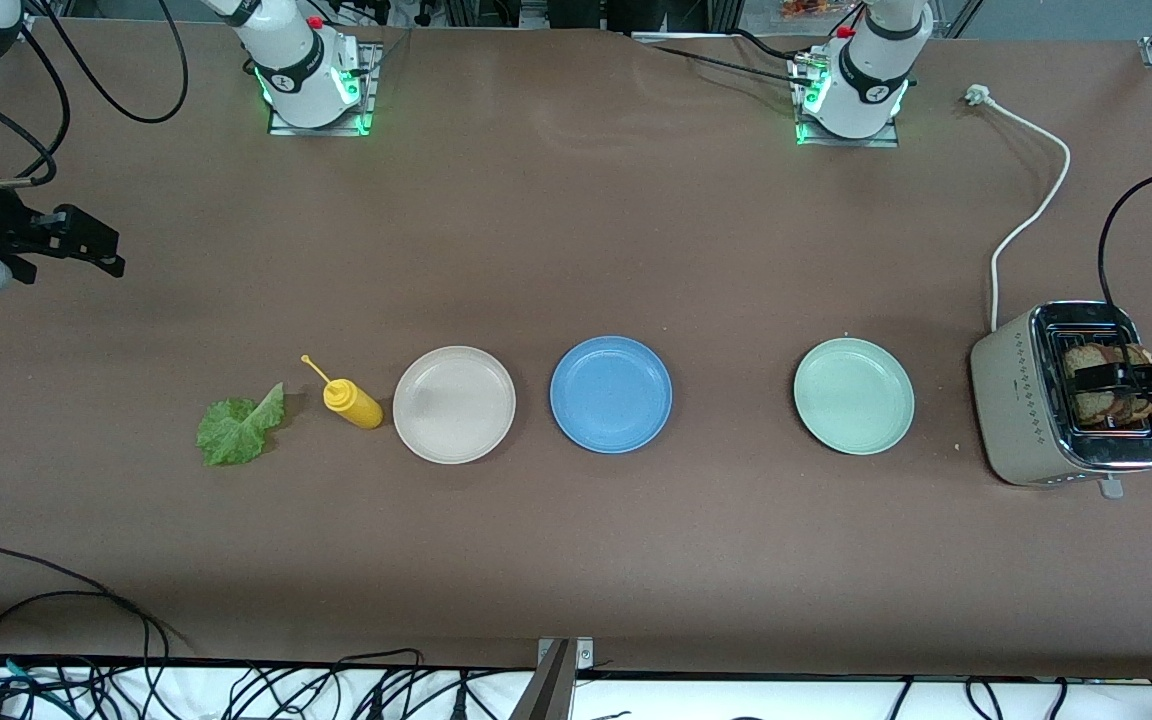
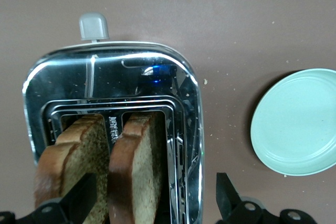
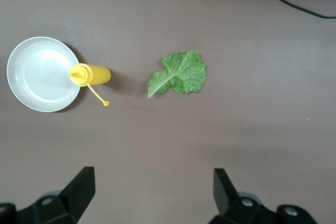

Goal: Make sandwich in blue plate with both arms
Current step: 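Grasp a bread slice with the left gripper and lift it out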

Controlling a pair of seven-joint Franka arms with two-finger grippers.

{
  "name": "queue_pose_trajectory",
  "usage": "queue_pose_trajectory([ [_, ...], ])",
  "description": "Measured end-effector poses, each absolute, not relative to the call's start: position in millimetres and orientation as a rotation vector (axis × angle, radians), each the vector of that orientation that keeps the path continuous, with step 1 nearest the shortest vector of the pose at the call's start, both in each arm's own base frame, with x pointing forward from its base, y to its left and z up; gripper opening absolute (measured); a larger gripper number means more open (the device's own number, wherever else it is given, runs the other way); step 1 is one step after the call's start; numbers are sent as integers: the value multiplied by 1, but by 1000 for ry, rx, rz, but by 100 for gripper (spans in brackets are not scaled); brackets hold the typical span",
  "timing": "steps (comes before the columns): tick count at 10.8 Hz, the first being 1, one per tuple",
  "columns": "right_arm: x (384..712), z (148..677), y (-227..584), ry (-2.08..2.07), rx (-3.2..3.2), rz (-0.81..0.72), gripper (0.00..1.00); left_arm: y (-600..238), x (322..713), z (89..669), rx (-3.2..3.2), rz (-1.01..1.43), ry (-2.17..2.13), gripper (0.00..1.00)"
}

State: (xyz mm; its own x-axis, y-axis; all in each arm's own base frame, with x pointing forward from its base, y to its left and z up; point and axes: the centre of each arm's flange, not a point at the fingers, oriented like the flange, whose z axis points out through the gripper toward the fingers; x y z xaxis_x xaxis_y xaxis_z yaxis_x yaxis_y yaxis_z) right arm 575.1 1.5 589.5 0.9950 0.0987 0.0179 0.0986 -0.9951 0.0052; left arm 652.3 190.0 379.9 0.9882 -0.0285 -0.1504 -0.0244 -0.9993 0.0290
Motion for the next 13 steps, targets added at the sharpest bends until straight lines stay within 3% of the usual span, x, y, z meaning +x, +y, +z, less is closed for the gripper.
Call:
queue_pose_trajectory([
  [1, 575, 589, 2, 155, 3133, 28, 100, 192, 652, 372, 3099, -252, -38, 98],
  [6, 575, 589, 0, 152, 3133, 28, 100, 198, 645, 366, 3082, -324, -29, 26],
  [7, 575, 589, 0, 152, 3133, 28, 100, 199, 644, 366, 3081, -331, -27, 16],
  [13, 575, 589, 1, 153, 3133, 27, 100, 197, 639, 418, 3122, -305, -95, 13],
])
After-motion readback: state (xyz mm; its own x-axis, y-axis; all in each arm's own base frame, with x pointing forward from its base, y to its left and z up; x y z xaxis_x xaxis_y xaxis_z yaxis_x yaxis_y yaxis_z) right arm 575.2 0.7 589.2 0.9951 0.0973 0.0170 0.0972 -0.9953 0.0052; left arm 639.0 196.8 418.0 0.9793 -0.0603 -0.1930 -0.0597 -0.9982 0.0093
